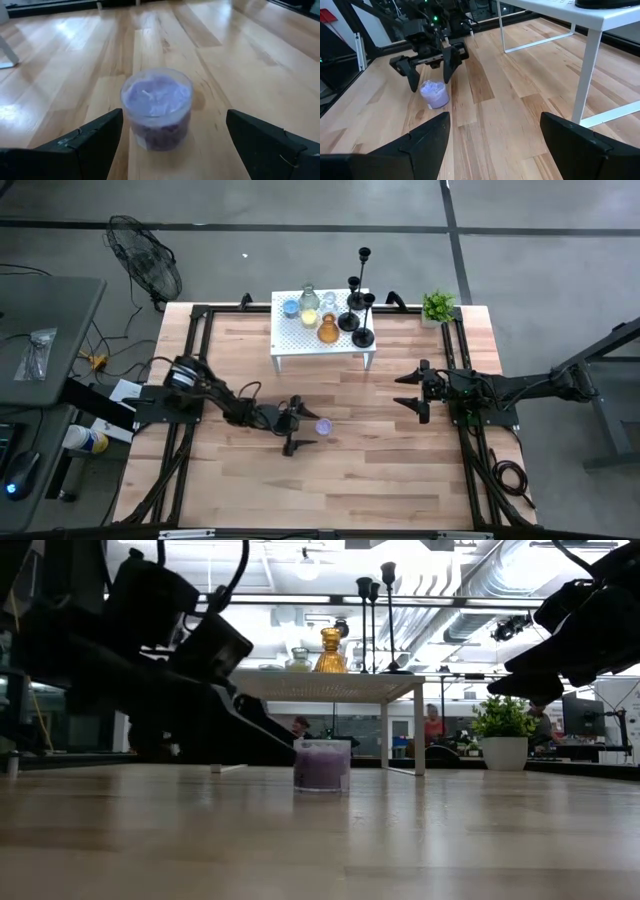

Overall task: Pick & Place candle stick holders
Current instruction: Put the violet scented candle on the shelf

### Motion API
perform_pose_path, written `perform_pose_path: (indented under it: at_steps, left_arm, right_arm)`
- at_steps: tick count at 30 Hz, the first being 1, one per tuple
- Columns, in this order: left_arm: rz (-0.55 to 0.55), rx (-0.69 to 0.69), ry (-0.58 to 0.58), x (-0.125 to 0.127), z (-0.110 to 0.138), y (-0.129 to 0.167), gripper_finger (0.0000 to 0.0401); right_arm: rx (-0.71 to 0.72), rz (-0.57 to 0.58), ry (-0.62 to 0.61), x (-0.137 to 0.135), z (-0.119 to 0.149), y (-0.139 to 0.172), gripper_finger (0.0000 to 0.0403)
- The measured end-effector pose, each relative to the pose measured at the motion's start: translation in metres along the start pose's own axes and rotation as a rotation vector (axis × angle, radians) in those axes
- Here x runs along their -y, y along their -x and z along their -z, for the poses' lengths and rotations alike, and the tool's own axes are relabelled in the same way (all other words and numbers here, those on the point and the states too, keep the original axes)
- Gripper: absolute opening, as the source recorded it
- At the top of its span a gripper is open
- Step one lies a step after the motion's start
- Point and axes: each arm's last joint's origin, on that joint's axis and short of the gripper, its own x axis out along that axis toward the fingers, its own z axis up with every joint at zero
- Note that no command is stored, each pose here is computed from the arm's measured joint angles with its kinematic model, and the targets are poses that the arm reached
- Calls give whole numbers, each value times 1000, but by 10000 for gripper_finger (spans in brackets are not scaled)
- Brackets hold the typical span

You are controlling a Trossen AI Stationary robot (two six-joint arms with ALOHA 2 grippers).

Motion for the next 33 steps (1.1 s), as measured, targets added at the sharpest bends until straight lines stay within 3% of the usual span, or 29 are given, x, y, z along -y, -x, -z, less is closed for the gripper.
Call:
perform_pose_path:
  at_steps: [13,33]
  left_arm:
    - [-95,20,20,-7,3,-23,350]
    - [-54,38,40,-4,3,-38,350]
  right_arm:
    - [-3,1,0,0,0,0,302]
    - [-3,1,0,0,0,0,302]
